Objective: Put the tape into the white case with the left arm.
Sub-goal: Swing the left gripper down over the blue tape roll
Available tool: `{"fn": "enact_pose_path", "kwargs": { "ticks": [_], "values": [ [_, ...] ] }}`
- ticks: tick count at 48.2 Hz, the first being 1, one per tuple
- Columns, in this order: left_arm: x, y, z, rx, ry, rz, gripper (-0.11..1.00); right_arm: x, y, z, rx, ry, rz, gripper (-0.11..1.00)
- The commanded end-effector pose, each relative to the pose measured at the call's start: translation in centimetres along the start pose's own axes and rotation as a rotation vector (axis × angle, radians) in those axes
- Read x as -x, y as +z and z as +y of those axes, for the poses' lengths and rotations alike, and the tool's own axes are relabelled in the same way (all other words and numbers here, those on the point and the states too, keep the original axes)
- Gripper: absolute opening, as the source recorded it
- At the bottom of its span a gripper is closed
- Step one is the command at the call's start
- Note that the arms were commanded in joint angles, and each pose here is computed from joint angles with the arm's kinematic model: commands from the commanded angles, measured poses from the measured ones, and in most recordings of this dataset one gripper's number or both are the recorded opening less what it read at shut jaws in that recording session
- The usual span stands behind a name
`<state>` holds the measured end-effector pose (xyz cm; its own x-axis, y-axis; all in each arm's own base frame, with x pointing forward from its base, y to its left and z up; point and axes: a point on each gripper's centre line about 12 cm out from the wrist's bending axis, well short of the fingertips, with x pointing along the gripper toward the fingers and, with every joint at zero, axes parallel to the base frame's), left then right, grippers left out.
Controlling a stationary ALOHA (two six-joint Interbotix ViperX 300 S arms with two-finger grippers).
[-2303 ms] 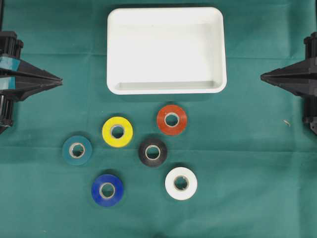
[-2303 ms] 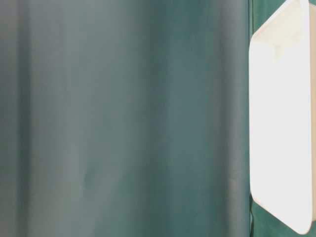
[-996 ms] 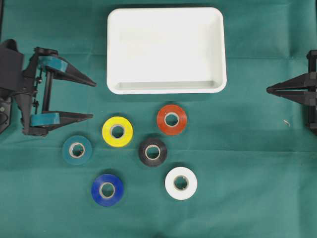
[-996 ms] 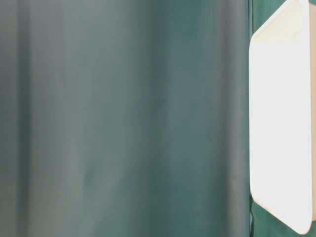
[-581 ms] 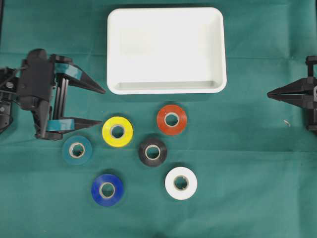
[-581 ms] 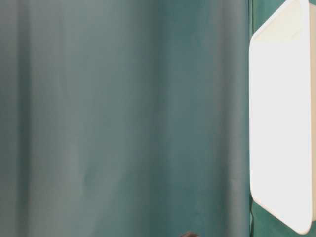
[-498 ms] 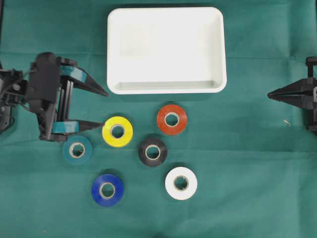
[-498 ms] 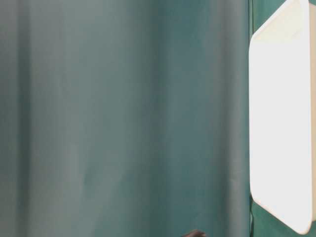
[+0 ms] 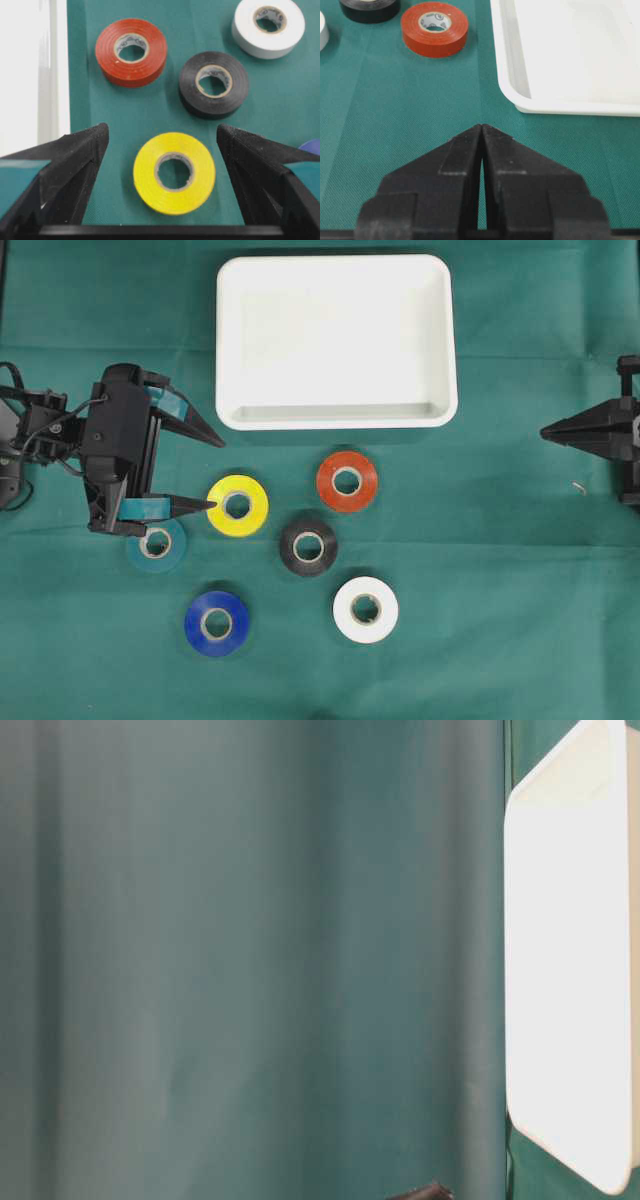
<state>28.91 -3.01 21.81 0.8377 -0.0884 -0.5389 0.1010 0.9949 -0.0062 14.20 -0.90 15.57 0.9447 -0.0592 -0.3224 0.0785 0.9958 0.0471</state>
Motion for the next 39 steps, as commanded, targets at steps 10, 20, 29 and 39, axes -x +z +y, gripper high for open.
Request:
{"fn": "enact_pose_path", "kwargs": {
  "ticks": [10, 20, 29, 39],
  "values": [
    [0.2, 1.0, -0.4, -0.006, -0.012, -0.031, 1.0, 0.0, 0.5, 0.0, 0.001, -0.001, -0.022, -0.09],
    [0.2, 0.6, -1.9, -0.022, -0.055, -0.007, 1.0, 0.0, 0.5, 0.0, -0.001, -0.001, -0.022, -0.09],
    [0.3, 0.2, -3.0, 0.01, -0.088, 0.031, 1.0, 0.0, 0.6, 0.0, 0.001, -0.001, -0.023, -0.09],
    [0.5, -0.4, -4.6, -0.019, -0.132, 0.058, 1.0, 0.0, 0.6, 0.0, -0.001, -0.001, -0.023, -0.09]
  ]
}}
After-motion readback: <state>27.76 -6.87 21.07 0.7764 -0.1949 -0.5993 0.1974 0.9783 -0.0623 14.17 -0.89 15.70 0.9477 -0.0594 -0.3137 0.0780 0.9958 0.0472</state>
